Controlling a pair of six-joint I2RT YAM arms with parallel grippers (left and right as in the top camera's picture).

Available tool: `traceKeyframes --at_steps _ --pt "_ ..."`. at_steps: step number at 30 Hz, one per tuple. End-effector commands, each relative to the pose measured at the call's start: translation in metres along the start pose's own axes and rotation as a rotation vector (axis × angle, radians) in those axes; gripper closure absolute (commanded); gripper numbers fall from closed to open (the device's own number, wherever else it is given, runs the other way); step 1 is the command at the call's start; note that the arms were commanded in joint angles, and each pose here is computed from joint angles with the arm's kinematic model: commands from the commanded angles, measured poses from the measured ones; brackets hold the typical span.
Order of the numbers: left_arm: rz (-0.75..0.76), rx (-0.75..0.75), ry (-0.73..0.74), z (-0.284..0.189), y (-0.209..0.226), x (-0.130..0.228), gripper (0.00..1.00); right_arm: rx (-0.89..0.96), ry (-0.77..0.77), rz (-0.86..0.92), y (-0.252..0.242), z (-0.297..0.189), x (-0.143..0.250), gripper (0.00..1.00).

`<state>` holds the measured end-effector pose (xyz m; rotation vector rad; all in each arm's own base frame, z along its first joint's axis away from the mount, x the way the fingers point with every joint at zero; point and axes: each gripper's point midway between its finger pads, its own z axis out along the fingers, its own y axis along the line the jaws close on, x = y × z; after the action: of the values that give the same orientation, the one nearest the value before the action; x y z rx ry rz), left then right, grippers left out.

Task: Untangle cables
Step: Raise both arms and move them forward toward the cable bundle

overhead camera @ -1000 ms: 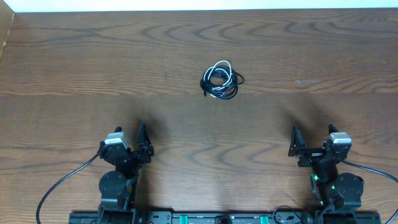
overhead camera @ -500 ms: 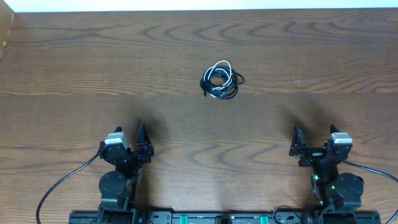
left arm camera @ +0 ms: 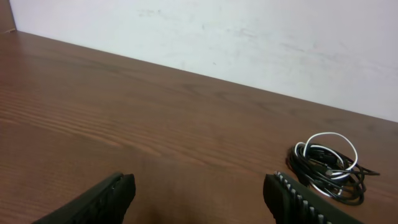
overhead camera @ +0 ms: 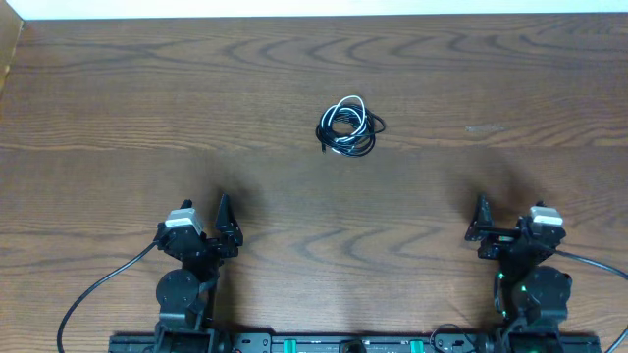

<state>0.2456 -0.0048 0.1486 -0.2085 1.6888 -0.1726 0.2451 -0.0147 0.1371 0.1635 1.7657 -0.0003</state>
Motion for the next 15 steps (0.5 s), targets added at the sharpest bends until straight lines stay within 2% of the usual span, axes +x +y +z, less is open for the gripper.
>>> traceKeyframes --at_steps 1,7,15 --pt "0.014 -0.023 0.049 0.001 0.006 0.017 0.28 0.022 0.07 -0.019 -0.004 0.004 0.016 0.01" --pt "0.014 -0.023 0.05 0.001 0.006 0.017 0.27 0.032 0.175 -0.03 -0.006 0.009 0.039 0.01" --pt "0.014 -0.023 0.05 0.001 0.006 0.017 0.28 -0.004 0.302 0.102 0.003 0.01 0.067 0.01"
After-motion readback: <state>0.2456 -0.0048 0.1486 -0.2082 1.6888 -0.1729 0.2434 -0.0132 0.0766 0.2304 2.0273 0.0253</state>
